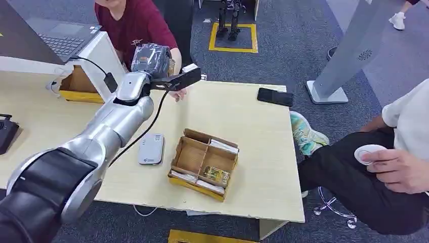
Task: Pass the card to the sensor for recognition and then transmit it.
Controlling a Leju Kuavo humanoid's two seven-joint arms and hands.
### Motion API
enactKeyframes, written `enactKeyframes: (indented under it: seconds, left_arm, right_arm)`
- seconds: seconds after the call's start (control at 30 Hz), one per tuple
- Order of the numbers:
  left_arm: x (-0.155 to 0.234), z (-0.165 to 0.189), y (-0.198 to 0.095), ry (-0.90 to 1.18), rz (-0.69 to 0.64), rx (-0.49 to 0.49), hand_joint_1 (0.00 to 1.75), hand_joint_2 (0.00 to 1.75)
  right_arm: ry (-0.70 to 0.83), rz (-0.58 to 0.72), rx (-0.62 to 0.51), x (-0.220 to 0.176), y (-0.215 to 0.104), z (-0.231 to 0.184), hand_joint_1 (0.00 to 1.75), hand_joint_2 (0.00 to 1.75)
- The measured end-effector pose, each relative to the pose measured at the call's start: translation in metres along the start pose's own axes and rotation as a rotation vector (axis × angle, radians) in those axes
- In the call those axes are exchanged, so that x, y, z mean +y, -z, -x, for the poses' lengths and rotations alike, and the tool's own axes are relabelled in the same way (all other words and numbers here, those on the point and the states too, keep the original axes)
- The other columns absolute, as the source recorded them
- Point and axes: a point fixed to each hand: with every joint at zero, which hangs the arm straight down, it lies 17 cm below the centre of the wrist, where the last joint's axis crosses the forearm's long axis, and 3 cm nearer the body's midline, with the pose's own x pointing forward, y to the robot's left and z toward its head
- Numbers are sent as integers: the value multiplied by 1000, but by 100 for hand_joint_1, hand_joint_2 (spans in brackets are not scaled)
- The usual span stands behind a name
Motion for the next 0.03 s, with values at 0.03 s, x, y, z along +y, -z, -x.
enactKeyframes:
  seconds: [0.03]
  left_arm:
    - [-2, 3, -1, 2, 4, 6, 175, 175]
  right_arm:
    - [-2, -1, 1, 0, 0, 0, 0, 0]
